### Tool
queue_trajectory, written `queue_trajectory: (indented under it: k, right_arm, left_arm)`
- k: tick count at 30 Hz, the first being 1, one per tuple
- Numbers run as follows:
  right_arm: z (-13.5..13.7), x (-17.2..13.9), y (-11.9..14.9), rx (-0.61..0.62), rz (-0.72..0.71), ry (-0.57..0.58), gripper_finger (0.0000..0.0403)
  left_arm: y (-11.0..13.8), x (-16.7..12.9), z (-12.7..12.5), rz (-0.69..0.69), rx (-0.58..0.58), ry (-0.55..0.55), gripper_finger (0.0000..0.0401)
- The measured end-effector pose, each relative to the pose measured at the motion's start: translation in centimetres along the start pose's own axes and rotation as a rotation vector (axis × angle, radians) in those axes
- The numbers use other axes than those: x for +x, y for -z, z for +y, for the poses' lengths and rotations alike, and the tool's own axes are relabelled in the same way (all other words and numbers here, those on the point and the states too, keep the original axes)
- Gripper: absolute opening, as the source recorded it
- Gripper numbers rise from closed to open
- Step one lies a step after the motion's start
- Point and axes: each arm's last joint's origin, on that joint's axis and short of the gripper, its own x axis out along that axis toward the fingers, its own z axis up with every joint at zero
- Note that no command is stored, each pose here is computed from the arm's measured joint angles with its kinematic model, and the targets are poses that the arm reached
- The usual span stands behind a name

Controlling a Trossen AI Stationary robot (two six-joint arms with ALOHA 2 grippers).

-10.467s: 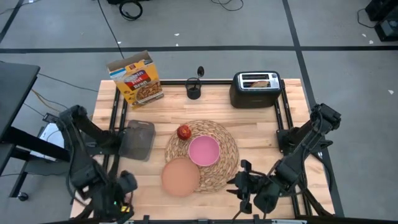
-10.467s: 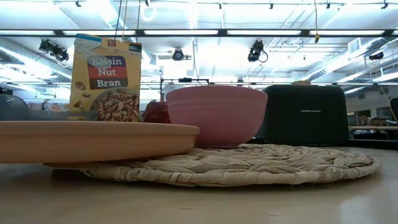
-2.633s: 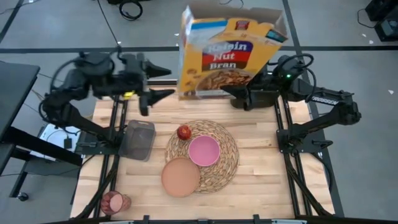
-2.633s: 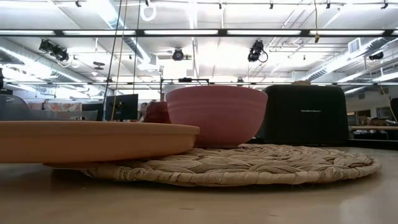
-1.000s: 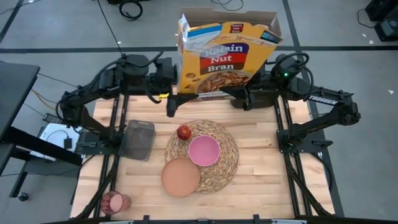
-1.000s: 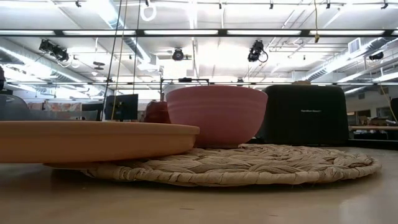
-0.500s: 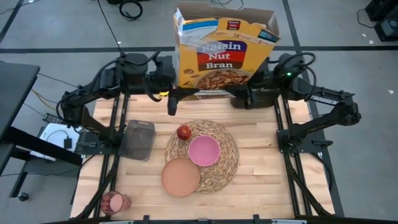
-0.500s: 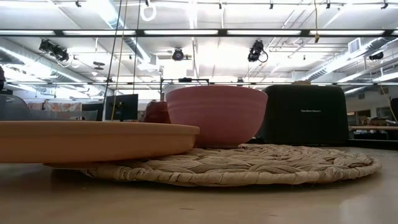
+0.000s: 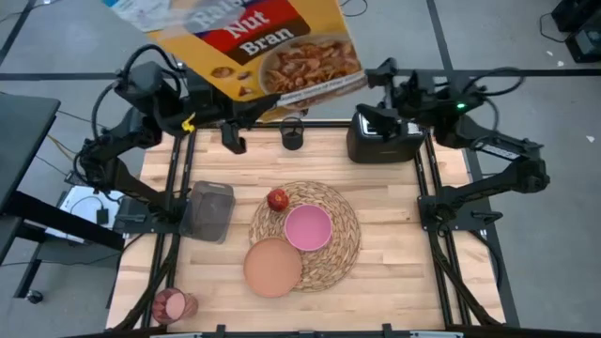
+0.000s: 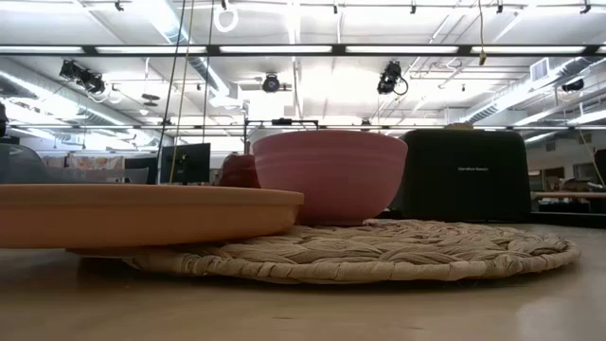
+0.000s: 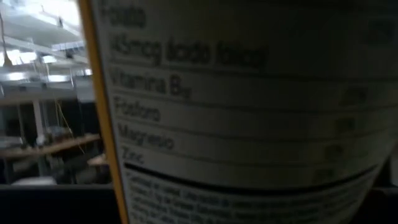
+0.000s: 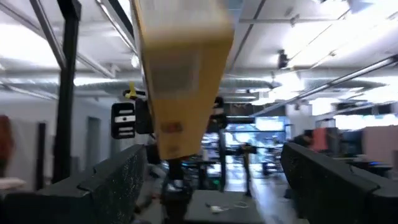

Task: Arrange a breakfast setting
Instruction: Pour the cereal into the pink bowl

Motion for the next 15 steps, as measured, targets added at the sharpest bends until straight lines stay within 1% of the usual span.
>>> queue_trajectory:
  k: [4,9,11,15]
  right_arm:
    - [-0.3,1.7,1.4,0.067,-0.084,-0.061,0.0377]
    - [-0.4,2.9,2.3,0.126,-0.202,-0.126,0.0388]
    - [-0.4,3.1,2.5,0.134,-0.235,-0.140,0.0392]
    - [-0.4,3.1,2.3,0.125,-0.267,-0.138,0.0395]
  left_arm:
    - [1.0,1.9,-0.3,-0.059,0.033,-0.008,0.0176]
    - [2.4,3.5,-0.4,-0.084,0.024,-0.012,0.0176]
    - [3.1,4.2,-0.5,-0.082,0.002,-0.011,0.0176]
    - [4.4,5.4,-0.7,-0.079,-0.035,0.029,0.0176]
